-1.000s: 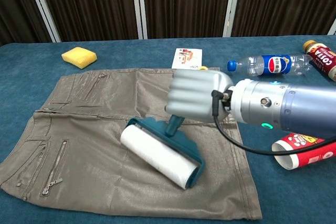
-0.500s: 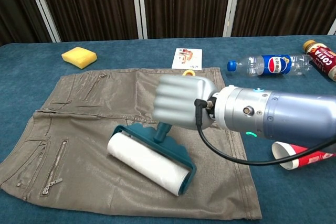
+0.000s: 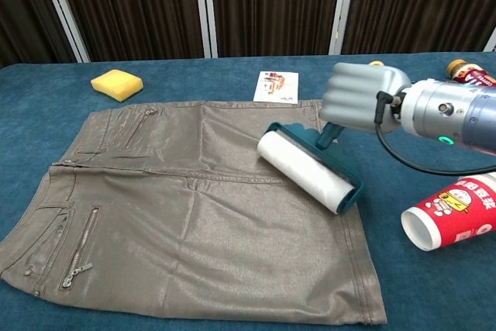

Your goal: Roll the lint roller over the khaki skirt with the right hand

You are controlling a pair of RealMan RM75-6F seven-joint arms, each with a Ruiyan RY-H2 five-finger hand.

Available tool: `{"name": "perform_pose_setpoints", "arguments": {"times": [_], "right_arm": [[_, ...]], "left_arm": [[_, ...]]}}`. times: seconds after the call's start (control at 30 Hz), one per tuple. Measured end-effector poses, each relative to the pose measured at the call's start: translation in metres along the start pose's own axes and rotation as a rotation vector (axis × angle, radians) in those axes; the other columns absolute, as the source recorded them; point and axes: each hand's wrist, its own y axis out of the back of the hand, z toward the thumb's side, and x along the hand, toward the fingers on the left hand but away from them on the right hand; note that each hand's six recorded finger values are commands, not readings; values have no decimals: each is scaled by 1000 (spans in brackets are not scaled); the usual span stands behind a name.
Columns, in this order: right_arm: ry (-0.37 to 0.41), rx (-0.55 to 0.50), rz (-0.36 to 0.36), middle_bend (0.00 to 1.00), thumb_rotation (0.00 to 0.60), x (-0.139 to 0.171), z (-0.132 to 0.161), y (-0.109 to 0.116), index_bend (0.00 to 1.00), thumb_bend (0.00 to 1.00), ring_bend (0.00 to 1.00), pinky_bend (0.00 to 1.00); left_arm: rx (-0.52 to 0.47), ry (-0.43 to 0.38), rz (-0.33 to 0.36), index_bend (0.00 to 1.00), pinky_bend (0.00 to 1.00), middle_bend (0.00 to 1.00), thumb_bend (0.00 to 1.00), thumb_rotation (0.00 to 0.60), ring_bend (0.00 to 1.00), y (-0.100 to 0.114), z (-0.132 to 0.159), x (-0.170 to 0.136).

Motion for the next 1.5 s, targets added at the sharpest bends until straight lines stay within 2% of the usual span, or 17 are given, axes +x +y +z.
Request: {"name": "perform_pose_setpoints", "arguments": {"times": [0.1,0.3,0.5,0.73,0.93,1.03,1.27,1.5], "right_arm": [[-21,-4,33,520,600,3,-8,-13,508,879,397,406],[20,-26,-6,522,600,7,3,1,509,880,398,406],[95,-47,-82,523,600,10,28,34,511,880,398,406],[194,-58,-185,527,600,16,68,86,513,879,398,406],[243,-85,-231,529,600,19,93,117,513,880,398,406],[249,-86,-242,529,600,20,100,126,513,880,398,406],[208,-58,-208,529,600,14,90,112,512,879,398,406],[132,-21,-128,529,600,10,59,68,513,879,398,406]], "left_arm": [[2,-3,-2,0,0,0,0,600,0,-1,1,0],[1,-7,-2,0,0,0,0,600,0,-1,3,0],[-1,-7,-1,0,0,0,0,600,0,0,3,0],[-6,-8,2,0,0,0,0,600,0,1,1,-1],[-8,-8,2,0,0,0,0,600,0,2,0,-2],[-9,-6,2,0,0,0,0,600,0,2,-1,-1],[-8,-5,3,0,0,0,0,600,0,3,-2,-2],[-5,-5,3,0,0,0,0,600,0,2,-1,-1]]}}
